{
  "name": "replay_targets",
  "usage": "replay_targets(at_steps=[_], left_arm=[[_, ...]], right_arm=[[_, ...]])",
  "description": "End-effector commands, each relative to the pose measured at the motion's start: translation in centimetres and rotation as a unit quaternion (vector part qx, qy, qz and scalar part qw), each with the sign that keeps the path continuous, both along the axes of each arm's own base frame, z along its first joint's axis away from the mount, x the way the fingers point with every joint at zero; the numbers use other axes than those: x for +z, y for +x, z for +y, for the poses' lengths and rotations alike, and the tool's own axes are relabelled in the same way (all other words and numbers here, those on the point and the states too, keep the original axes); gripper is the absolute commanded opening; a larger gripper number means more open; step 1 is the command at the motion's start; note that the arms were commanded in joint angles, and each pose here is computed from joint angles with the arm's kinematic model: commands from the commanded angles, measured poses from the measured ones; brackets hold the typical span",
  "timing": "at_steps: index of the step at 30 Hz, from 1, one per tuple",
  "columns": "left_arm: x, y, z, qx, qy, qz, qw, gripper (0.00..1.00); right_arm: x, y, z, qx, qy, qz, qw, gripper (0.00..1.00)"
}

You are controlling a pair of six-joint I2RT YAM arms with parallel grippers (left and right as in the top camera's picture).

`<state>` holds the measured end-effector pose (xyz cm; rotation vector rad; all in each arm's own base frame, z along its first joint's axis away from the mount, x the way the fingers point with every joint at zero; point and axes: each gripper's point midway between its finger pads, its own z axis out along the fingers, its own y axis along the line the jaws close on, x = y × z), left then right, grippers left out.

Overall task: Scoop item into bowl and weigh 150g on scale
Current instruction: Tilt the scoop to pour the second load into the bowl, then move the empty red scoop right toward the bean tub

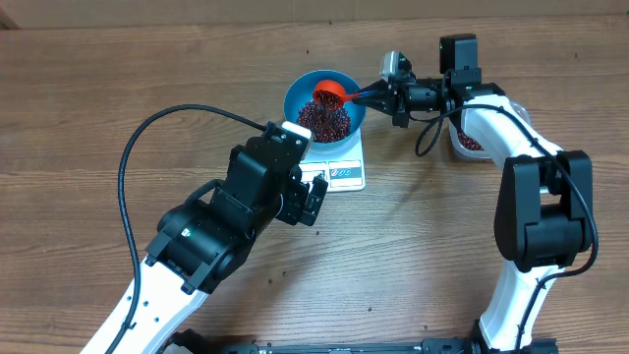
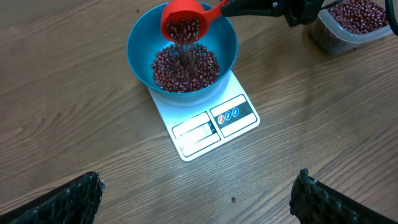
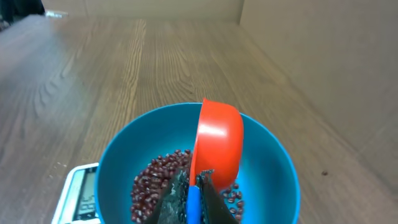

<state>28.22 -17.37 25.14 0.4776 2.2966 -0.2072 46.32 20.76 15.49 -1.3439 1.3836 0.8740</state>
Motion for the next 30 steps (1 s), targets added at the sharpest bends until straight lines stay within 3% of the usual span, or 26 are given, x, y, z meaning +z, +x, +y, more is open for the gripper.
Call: replay_targets(at_steps=[1, 8, 14, 25, 30], left_arm=[[0.6, 0.0, 0.3, 0.007, -0.006, -0.008, 1.0, 0.99], [0.6, 0.0, 0.3, 0.007, -0.006, -0.008, 1.0, 0.99], [0.6, 0.0, 0.3, 0.007, -0.006, -0.008, 1.0, 1.0], [0.6, 0.0, 0.3, 0.007, -0.006, -0.008, 1.0, 1.0], [0.6, 0.0, 0.3, 0.007, -0.006, -0.008, 1.0, 1.0]], right_arm=[[0.2, 0.1, 0.2, 0.018, -0.004, -0.06, 0.998, 0.04], [1.6, 1.3, 0.3, 0.031, -0.008, -0.178, 0.983, 0.04], [2.6, 1.9, 0.4, 0.029, -0.005, -0.223, 0.974, 0.04], [0.9, -0.1, 0.4, 0.042, 0.002, -0.118, 0.992, 0.04], [3.0, -2.1, 0.5, 0.081, 0.077, -0.044, 0.993, 0.04]])
